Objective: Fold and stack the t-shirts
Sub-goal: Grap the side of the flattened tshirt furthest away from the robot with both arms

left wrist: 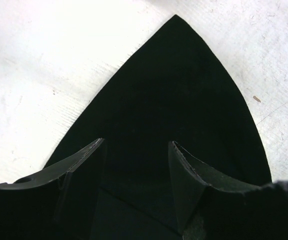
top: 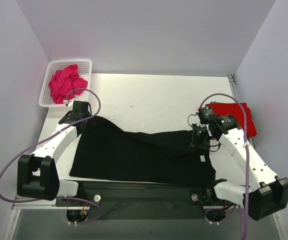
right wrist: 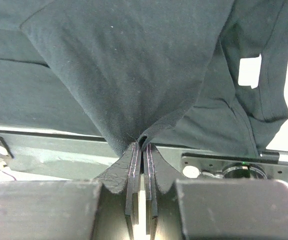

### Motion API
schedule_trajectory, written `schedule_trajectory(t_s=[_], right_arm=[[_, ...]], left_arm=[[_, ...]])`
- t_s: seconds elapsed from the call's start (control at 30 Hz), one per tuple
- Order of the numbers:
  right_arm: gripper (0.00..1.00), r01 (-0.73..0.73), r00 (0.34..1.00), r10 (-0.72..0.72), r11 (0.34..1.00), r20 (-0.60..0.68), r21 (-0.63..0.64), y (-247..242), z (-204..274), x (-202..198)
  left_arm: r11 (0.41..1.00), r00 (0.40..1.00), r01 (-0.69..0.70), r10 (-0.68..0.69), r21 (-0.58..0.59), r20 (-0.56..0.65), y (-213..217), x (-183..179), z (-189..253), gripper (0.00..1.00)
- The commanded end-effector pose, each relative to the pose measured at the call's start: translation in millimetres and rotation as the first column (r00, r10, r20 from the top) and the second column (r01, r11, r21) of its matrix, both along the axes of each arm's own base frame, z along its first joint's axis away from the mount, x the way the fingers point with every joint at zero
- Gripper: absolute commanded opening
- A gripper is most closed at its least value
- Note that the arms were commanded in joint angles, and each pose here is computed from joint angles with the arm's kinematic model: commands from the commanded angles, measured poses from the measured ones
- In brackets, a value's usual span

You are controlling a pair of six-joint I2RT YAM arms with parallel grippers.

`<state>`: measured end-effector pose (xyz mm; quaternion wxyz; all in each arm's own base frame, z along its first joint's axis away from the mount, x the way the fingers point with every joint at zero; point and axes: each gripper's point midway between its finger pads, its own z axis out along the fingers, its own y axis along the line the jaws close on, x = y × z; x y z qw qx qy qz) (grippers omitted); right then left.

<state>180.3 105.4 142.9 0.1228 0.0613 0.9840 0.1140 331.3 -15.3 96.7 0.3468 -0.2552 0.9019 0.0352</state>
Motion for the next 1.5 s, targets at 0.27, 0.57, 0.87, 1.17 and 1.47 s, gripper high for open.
schedule_trajectory(t_s=[0.27,0.57,0.87,1.17,1.47], right_arm=[[0.0,-0.045,0.991,0.031,0.993,-0.131,-0.108,-25,-41,-44],[0.0,-0.05,0.988,0.034,0.994,-0.151,-0.098,-22,-51,-47],[0.0,-0.071,0.986,0.054,0.992,-0.158,-0.104,-21,-50,-41],[0.0,-0.07,0.985,0.051,0.992,-0.165,-0.109,-21,-51,-40],[0.0,-0.065,0.985,0.045,0.992,-0.169,-0.11,-21,-51,-39]], left_arm=[[0.996,0.997,0.02,-0.013,-0.092,0.072,-43,36,6,0.63],[1.0,0.998,0.026,-0.026,-0.002,0.065,-53,91,1,0.64],[0.994,0.999,0.047,-0.046,0.095,-0.022,-47,113,-17,0.64],[0.995,0.996,0.036,-0.027,0.095,-0.087,-32,107,-36,0.64],[0.996,0.99,0.039,-0.028,0.076,-0.139,-30,104,-54,0.61]])
